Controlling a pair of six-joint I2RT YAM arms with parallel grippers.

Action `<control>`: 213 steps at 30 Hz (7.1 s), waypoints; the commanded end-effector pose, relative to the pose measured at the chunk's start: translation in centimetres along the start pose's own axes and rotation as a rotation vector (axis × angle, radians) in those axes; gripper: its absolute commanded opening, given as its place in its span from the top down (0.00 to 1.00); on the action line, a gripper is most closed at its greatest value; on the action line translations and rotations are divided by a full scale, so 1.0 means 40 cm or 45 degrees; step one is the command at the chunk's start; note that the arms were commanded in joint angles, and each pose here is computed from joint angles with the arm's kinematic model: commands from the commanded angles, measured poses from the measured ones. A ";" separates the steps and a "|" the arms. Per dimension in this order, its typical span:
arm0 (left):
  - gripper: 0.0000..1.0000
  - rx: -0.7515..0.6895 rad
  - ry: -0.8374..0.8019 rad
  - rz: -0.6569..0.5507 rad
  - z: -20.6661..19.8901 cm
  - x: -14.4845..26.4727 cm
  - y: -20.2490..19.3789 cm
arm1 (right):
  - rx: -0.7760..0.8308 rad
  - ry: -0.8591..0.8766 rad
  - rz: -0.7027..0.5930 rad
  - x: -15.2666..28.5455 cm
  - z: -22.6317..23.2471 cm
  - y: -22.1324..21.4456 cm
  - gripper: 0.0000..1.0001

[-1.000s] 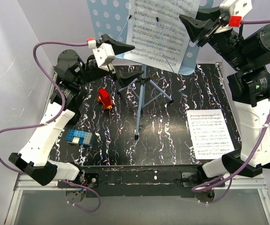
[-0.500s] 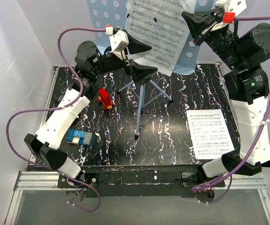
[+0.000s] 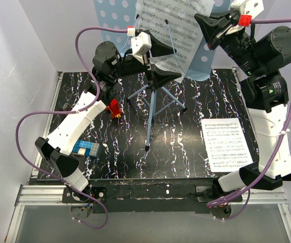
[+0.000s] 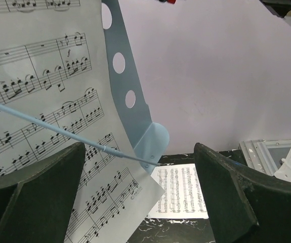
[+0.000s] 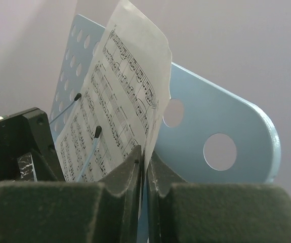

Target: Pack up the instrument practice props

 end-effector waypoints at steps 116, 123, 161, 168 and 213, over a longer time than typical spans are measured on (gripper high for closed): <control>0.02 -0.399 0.401 0.082 0.021 0.119 0.042 | -0.396 -0.065 1.912 0.811 0.151 -0.877 0.99; 0.02 -0.411 0.414 0.098 0.025 0.123 0.034 | -0.470 -0.039 1.969 0.809 0.129 -0.953 0.99; 0.02 -0.465 0.466 0.133 0.028 0.143 0.037 | -0.287 -0.236 2.223 0.912 0.060 -1.086 0.50; 0.02 -0.484 0.493 0.159 0.014 0.169 0.044 | -0.261 -0.299 2.227 0.915 0.039 -1.073 0.36; 0.29 -0.009 0.588 0.300 0.099 0.353 -0.390 | 0.058 0.674 0.809 0.274 0.393 -0.845 0.37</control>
Point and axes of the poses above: each gripper's point midway between its finger pads, its own x axis back along the fingers, its own z axis along the line the jaws close on, y = z × x, the point moved 5 cm from there along x, back along the fingers, and after that the axes turned 9 degrees about x, right-handed, at the moved point
